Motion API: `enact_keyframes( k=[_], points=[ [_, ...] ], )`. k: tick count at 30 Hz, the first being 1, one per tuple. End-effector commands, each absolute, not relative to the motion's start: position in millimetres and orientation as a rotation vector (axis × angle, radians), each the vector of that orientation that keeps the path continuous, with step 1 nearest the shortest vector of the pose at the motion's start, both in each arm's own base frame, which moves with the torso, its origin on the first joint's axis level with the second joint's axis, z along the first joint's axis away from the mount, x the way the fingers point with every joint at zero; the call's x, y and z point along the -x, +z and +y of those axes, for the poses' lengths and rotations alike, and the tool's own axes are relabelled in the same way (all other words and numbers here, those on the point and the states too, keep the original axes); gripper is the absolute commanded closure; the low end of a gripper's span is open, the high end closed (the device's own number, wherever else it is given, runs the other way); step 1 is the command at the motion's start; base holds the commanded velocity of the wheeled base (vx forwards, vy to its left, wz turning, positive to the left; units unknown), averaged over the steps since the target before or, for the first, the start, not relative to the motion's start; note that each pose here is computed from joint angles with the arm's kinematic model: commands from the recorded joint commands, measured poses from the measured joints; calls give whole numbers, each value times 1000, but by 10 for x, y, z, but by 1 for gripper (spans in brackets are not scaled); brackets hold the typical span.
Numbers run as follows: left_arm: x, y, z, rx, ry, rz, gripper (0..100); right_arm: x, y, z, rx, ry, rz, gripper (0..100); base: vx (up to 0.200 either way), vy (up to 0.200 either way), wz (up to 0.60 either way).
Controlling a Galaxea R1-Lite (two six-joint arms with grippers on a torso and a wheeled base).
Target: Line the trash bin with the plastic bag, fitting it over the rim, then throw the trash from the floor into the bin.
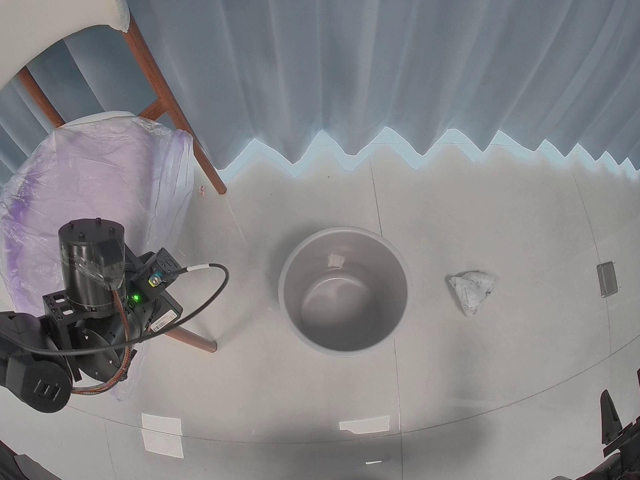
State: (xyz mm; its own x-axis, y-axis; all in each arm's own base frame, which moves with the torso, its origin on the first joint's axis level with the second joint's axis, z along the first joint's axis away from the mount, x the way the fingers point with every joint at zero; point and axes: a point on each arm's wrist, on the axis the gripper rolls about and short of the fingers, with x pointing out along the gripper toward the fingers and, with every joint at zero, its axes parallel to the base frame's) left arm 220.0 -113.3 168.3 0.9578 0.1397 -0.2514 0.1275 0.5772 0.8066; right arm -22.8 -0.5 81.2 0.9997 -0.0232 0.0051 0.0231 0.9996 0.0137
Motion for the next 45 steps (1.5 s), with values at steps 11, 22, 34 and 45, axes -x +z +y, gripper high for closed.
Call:
enact_keyframes(
  k=[11,22,34,45],
  points=[
    [-1874,2214,-843,-452,49,116,100,228,760,-5,-14,-23,-5,0,0,0,0],
    [-1181,2478,-565,-74,-292,93,100,228,760,-5,-14,-23,-5,0,0,0,0],
    [-1153,2873,-719,275,-478,11,100,228,760,-5,-14,-23,-5,0,0,0,0],
    [-1205,2848,-1109,294,-785,42,100,228,760,-5,-14,-23,-5,0,0,0,0]
  ],
)
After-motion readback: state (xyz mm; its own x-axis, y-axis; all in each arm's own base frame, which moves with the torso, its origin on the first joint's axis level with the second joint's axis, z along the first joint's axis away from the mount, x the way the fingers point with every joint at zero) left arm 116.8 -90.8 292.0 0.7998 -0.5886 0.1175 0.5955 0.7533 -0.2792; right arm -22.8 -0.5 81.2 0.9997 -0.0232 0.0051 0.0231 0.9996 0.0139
